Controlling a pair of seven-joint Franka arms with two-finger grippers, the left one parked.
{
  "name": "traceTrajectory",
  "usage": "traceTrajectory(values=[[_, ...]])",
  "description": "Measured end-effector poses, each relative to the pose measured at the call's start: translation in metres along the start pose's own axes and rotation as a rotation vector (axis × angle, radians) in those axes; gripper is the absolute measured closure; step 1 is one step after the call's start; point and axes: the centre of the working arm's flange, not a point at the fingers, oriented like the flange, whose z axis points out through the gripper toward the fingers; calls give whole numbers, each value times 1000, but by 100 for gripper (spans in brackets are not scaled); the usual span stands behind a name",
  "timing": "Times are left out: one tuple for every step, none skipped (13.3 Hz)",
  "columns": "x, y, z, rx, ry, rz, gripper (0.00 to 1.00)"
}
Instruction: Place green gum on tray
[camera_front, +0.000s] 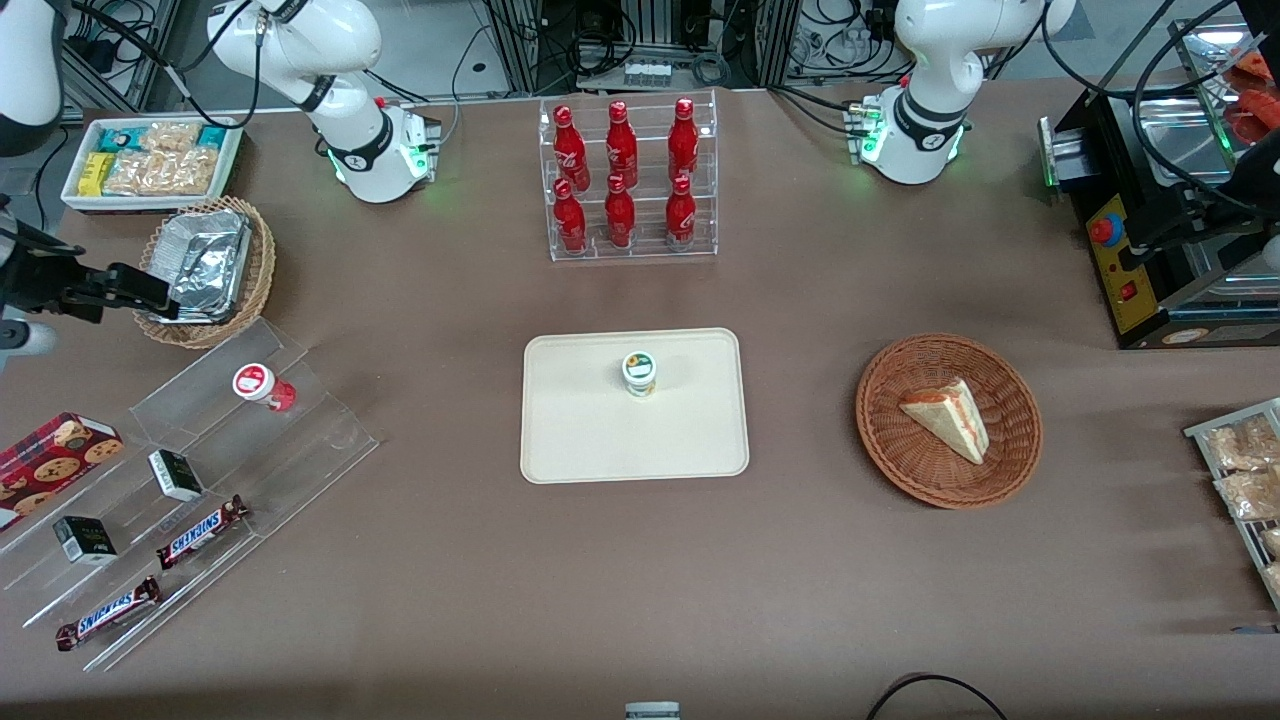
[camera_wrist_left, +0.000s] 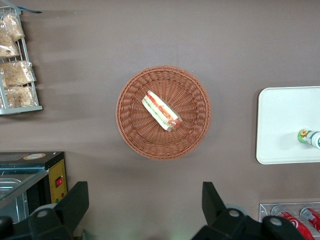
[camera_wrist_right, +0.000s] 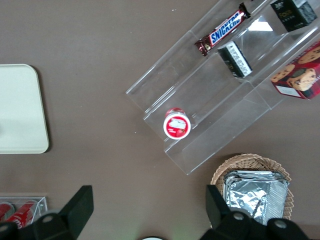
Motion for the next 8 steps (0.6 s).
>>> traceTrajectory(values=[[2,-6,2,-2,-4,-11,0],[3,-12,4,-3,-7,-22,0],[4,-18,5,-4,-9,-34,0],[5,-26,5,-6,-10,-47,0],[5,-32,5,-7,-11,-56,0],[5,-36,5,-8,-11,-60,0],[5,-37,5,-8,-11,-62,0],[5,-36,5,-8,-11,-60,0]])
